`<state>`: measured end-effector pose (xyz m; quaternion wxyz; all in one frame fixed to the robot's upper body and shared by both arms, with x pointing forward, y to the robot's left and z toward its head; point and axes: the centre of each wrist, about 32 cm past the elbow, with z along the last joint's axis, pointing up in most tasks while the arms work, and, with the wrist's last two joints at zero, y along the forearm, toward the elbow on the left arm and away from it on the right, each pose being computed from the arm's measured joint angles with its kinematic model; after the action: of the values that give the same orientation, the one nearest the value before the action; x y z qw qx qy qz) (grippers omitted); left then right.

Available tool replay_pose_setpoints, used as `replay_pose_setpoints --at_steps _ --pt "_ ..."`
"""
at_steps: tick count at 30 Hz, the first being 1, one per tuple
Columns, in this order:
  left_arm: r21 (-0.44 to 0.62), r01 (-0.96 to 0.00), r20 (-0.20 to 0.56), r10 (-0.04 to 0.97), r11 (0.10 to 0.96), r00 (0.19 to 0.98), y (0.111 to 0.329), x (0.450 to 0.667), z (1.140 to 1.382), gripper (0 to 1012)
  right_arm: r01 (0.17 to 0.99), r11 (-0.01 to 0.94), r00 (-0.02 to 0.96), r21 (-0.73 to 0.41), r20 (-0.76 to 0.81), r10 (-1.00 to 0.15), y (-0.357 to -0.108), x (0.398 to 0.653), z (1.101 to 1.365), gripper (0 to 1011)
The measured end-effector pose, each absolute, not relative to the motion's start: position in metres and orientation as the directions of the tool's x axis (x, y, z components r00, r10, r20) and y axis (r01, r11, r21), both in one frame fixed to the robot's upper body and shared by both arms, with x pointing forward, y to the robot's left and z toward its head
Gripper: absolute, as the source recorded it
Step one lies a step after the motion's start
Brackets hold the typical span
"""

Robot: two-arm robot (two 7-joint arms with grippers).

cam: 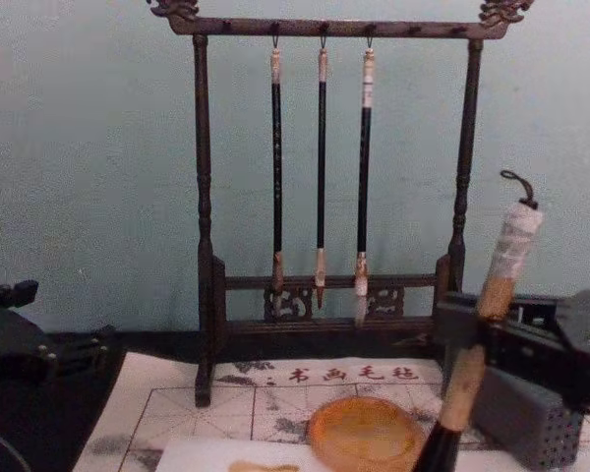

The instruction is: Pick up the brush from the inkstone, write on the paper, then place the brush back to its original position.

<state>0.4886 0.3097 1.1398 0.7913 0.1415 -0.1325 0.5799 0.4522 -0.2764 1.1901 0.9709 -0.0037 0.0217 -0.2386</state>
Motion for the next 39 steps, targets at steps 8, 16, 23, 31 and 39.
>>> replay_pose_setpoints --at_steps 8,16,23,31,39 --pt "0.07 -0.955 0.374 0.88 0.287 0.292 0.31 0.489 1.14 1001 0.478 0.879 0.878 -0.006 -0.034 -0.478 -0.281 0.45 1.194 185" --pt "0.07 -0.955 0.374 0.88 0.287 0.292 0.31 0.489 1.14 1001 0.49 0.871 0.872 0.038 -0.029 -0.489 -0.283 0.451 1.2 185" --pt "0.07 -0.955 0.374 0.88 0.287 0.292 0.31 0.489 1.14 1001 0.539 0.835 0.842 0.107 -0.065 -0.535 -0.286 0.457 1.206 185" --pt "0.07 -0.955 0.374 0.88 0.287 0.292 0.31 0.489 1.14 1001 0.631 0.758 0.775 0.165 -0.175 -0.607 -0.288 0.472 1.207 185" --pt "0.07 -0.955 0.374 0.88 0.287 0.292 0.31 0.489 1.14 1001 0.736 0.66 0.669 0.15 -0.312 -0.675 -0.283 0.494 1.205 185"
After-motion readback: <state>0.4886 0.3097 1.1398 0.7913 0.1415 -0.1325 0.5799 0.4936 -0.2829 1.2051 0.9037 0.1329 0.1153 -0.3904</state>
